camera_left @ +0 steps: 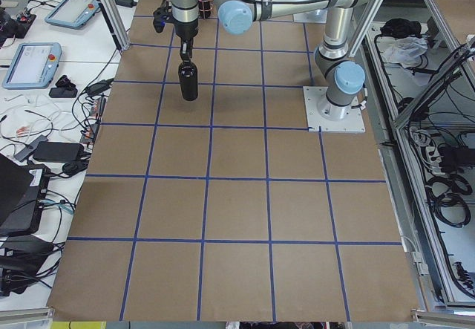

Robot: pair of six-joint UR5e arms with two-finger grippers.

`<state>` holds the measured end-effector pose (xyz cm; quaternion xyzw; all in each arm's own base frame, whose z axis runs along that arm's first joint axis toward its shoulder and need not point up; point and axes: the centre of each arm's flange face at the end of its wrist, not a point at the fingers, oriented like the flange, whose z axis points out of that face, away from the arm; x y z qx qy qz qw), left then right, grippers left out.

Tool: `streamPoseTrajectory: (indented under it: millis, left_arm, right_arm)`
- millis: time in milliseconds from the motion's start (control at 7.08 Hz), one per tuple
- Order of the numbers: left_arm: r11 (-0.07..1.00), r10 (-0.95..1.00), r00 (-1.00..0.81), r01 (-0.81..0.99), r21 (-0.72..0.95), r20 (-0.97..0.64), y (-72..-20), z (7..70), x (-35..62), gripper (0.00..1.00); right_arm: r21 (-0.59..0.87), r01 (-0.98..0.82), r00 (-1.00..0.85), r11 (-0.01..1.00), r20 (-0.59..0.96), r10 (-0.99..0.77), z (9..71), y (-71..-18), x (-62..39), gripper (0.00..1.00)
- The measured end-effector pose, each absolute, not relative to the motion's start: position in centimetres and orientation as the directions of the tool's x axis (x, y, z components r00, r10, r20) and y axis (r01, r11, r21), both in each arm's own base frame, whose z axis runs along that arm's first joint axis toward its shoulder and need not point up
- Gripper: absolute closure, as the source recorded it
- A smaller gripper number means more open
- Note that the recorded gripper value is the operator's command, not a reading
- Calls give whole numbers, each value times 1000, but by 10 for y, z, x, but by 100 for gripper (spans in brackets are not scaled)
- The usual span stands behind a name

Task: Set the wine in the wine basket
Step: 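Carry the upright bottle with the left gripper toward the right gripper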

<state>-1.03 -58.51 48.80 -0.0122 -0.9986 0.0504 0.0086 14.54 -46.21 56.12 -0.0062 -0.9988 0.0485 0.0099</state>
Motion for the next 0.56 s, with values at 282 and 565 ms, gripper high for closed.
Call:
streamPoseTrajectory:
  millis: [282,565]
  left_arm:
    - [995,-16,-999,-19,-96,32,-554,490,-87,100]
    - [996,-51,-998,-54,-65,43,-521,477,-155,100]
  right_arm:
    - [-84,13,-1000,996,12,14,558,-462,146,0]
    - [-72,17,-1000,997,7,17,553,-461,147,0]
